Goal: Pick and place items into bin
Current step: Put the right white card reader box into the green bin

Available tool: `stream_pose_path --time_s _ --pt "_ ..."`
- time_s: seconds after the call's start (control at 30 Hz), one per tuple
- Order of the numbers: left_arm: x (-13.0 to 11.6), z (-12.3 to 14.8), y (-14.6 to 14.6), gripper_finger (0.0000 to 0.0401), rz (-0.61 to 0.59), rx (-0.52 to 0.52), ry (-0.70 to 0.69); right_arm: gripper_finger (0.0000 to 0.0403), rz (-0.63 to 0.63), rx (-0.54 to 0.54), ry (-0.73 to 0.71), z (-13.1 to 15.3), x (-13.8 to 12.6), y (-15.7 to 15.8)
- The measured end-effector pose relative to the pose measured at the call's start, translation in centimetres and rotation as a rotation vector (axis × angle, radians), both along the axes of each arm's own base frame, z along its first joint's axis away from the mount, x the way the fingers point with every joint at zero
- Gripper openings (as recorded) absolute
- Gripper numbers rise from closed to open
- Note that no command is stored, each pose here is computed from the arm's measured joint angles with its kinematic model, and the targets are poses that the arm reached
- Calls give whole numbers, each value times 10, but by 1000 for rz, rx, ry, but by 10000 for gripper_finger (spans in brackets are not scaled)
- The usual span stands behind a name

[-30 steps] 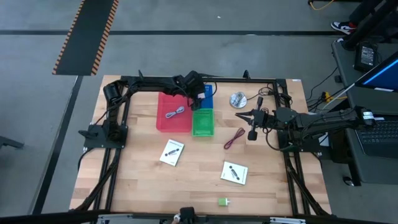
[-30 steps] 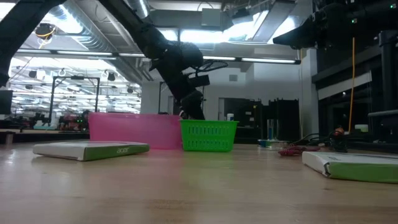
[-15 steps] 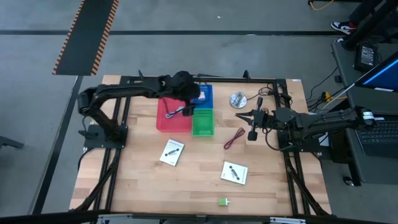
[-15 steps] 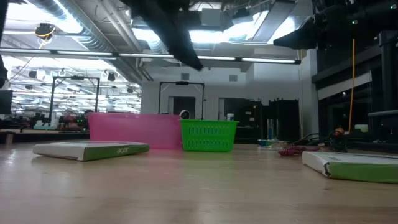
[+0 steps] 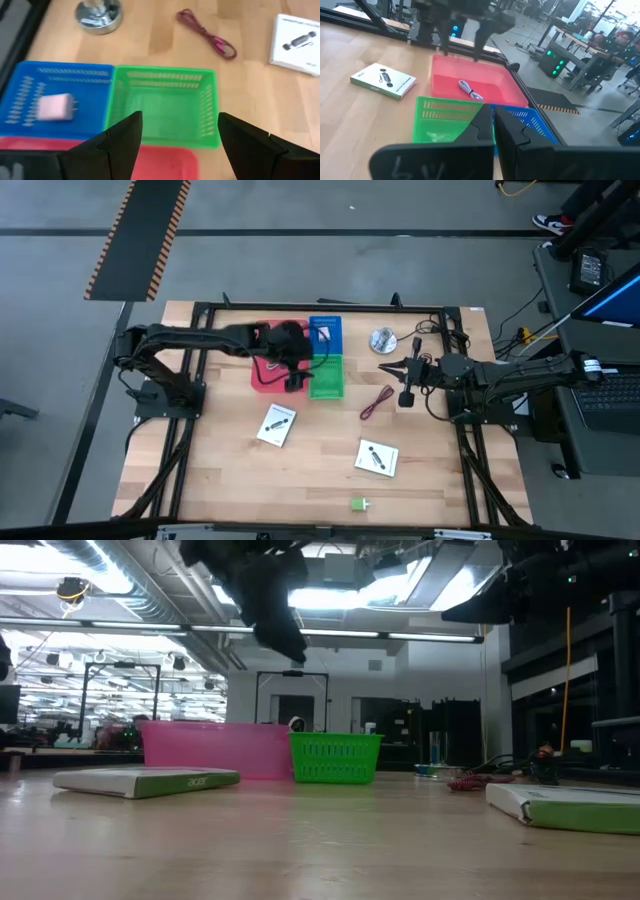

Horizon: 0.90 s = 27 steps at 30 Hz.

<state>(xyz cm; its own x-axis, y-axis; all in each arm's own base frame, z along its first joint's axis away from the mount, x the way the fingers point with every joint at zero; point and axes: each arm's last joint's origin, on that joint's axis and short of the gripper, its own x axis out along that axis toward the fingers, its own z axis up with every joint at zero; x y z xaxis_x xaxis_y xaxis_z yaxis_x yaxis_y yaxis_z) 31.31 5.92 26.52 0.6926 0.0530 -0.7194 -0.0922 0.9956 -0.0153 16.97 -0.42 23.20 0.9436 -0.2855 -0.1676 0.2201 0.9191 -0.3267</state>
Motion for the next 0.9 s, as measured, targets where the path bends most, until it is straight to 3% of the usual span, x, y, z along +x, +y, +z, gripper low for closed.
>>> stream_pose_path --time_s 0.17,0.33,0.43,0.9 --pt "11 -10 -27 253 -59 0 -155 0 6 17 7 -1 0 0" --pt "16 -12 -56 253 -155 20 -276 0 89 35 19 -2 0 3" --pt "15 -16 -69 253 -190 26 -304 0 134 49 19 -2 0 4" --pt "13 -16 -107 253 -191 44 -342 0 108 198 96 -10 -3 16"
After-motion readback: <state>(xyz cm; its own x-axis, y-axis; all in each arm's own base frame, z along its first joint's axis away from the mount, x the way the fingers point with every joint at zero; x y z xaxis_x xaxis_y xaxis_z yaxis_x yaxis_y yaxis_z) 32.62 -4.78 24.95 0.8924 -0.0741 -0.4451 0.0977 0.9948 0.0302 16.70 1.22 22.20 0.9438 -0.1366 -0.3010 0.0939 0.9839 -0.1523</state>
